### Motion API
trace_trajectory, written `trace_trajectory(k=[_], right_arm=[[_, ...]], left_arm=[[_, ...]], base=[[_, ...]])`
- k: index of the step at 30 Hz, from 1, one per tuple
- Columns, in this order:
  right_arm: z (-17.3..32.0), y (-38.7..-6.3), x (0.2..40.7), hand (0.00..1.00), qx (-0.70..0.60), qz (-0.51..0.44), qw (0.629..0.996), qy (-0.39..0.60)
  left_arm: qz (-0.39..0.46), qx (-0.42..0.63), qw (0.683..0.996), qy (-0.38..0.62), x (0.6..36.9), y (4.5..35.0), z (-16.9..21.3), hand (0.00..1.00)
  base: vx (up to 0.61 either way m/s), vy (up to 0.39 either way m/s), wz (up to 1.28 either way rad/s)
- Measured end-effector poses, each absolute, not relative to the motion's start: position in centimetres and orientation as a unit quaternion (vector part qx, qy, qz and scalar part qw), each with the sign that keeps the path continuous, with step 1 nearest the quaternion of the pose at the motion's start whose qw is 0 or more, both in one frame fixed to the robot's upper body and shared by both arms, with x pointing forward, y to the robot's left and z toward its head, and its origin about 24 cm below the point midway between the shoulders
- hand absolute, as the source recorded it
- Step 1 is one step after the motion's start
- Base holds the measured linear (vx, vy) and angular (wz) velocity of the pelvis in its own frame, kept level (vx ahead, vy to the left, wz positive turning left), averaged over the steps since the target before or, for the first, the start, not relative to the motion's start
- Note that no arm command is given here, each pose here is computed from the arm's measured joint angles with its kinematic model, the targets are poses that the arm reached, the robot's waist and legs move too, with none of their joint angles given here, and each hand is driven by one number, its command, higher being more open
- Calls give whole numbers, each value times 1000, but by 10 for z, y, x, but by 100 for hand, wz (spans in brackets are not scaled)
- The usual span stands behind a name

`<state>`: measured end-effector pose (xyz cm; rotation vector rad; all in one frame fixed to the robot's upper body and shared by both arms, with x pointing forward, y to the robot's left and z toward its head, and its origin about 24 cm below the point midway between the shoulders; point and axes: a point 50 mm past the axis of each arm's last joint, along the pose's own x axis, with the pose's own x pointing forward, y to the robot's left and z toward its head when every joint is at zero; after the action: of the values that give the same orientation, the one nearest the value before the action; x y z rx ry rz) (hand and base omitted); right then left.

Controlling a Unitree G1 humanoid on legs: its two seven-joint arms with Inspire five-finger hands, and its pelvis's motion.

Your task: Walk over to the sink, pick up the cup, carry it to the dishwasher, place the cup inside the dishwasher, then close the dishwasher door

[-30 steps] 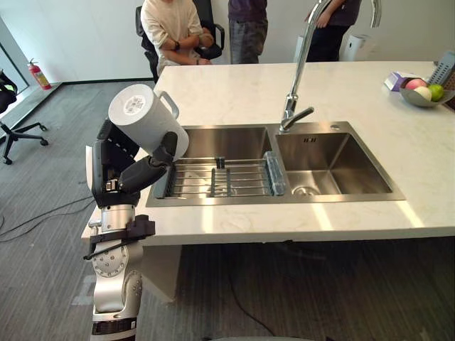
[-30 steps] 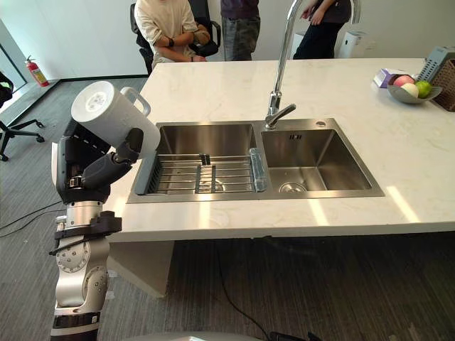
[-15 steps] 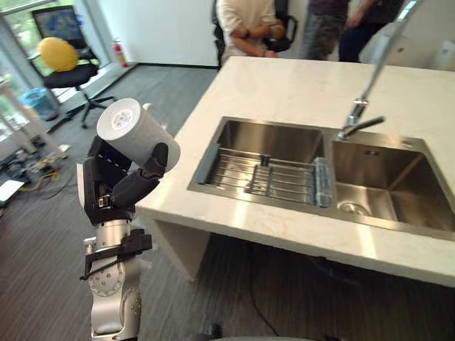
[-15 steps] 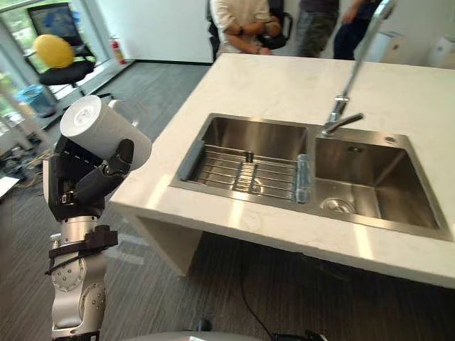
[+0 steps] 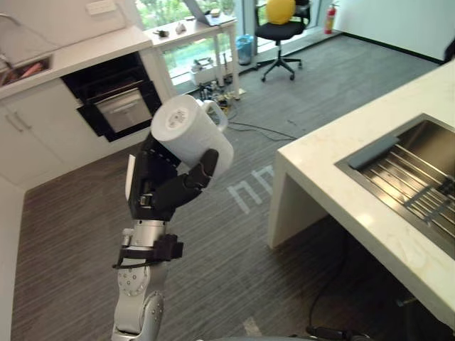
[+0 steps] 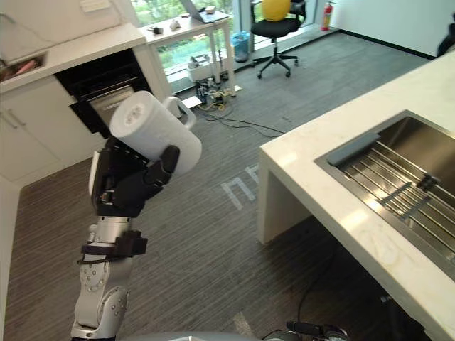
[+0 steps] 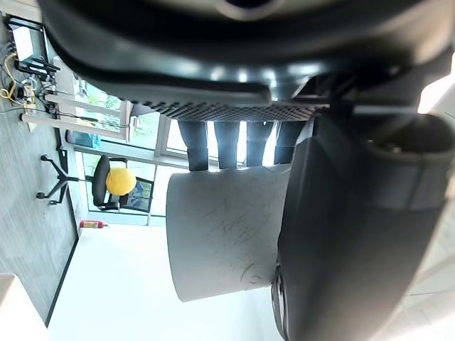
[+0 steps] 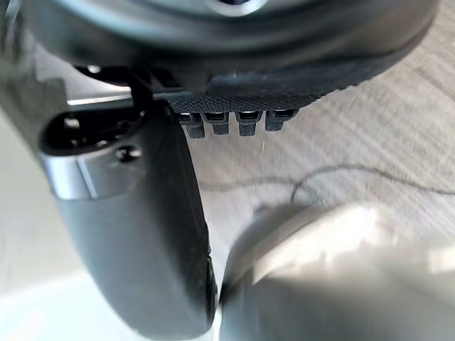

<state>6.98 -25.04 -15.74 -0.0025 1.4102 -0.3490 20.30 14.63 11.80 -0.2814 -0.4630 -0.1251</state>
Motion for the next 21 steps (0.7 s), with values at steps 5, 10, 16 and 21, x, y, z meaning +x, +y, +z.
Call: trace_trajectory(k=[5, 10, 16, 21], right_arm=[[-156, -251, 72, 100, 18, -152, 750, 644], [-161, -235, 65, 100, 129, -169, 740, 638], [-157, -217, 94, 100, 132, -109, 739, 651], [-157, -202, 103, 100, 145, -86, 737, 655]], left_arm=[[-89, -132, 961, -226, 205, 135, 116, 0], [-179, -144, 959, -165, 212, 105, 82, 0], [-194, -103, 963, -157, 206, 92, 76, 0], [-217, -75, 960, -161, 207, 93, 77, 0]], base=[[-71, 151, 122], [50, -23, 271], [110, -85, 90], [205, -160, 26]])
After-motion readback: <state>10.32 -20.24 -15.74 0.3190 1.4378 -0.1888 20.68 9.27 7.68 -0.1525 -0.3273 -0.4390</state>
